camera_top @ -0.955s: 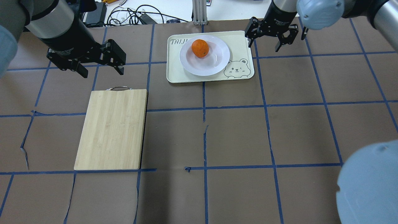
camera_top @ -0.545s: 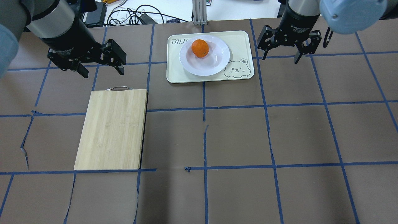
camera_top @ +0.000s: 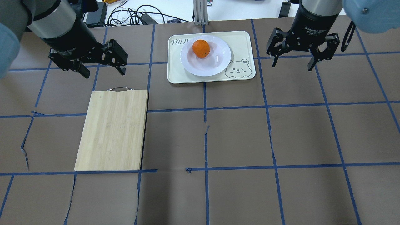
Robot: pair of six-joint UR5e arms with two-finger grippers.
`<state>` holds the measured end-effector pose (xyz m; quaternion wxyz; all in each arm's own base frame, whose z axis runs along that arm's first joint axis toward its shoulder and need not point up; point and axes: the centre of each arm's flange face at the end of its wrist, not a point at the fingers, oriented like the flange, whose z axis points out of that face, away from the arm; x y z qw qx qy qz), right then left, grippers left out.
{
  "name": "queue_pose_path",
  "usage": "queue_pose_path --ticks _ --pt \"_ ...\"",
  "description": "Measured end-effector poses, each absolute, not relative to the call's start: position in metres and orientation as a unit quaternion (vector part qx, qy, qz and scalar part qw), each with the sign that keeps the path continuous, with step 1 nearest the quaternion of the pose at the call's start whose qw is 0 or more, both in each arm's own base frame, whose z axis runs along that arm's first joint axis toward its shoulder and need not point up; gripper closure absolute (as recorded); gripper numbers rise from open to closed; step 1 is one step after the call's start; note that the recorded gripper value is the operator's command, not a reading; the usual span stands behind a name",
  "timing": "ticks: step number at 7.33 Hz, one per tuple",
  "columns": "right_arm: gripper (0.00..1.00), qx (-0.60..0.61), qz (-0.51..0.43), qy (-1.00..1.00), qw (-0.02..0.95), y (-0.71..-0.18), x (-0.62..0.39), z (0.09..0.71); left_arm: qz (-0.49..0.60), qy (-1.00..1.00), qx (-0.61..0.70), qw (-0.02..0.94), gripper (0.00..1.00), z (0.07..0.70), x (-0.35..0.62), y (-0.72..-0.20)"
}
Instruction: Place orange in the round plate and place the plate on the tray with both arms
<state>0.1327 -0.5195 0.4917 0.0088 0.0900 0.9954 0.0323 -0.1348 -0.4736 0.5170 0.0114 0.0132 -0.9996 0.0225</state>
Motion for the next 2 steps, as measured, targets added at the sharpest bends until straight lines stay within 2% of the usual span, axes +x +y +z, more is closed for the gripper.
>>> queue_pose_path --ticks 2 --pt "0.00 0.087 0.028 0.996 0.011 -0.5131 0.1351 0.4976 0.023 -1.000 0.014 0.011 0.00 0.5173 -0.1342 -0.4729"
